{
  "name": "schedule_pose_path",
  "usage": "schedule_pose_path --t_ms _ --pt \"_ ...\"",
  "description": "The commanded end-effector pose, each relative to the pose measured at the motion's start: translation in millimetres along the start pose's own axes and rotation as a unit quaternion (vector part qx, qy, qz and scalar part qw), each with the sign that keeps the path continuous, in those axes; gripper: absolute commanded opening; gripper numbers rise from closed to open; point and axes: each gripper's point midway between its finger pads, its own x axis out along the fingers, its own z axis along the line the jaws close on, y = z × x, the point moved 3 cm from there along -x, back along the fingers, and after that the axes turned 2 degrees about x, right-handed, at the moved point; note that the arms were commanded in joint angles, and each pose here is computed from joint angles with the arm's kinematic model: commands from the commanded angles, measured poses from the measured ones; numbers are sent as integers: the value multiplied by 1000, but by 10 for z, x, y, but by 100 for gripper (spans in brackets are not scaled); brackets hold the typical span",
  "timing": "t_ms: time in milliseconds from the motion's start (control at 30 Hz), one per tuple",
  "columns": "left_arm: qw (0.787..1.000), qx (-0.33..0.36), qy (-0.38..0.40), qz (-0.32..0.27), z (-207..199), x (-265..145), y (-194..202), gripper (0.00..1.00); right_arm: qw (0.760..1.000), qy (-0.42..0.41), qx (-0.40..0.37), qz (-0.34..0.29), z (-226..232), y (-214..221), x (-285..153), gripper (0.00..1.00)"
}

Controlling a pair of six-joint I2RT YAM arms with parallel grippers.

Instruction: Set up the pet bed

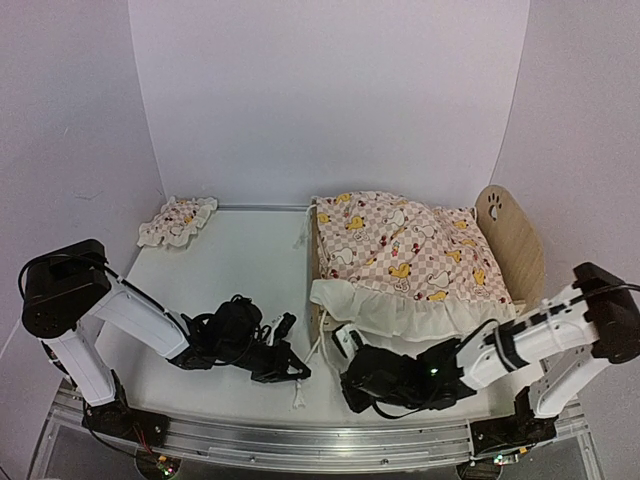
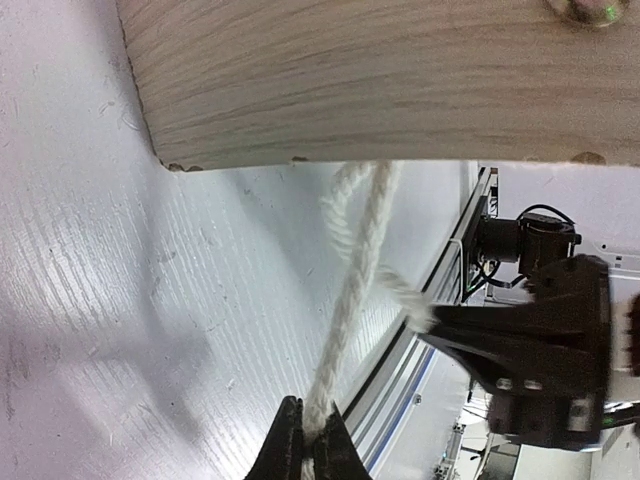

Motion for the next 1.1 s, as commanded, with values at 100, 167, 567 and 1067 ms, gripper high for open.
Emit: schedule_pose_path --t_ms 100,167,567,1067 --pt "1000 5 28 -8 -197 -61 -70 4 976 -110 31 -185 357 -1069 -694 0" --pt "1000 1 28 -9 -197 -66 -69 4 973 -107 24 -204 446 -1243 -704 0" --pt "999 -10 20 -23 -155 -146 -34 3 979 -24 47 -197 404 -1501 -301 0" --pt "998 6 56 -36 -435 -269 -84 2 988 -107 71 -86 338 -1058 -646 46"
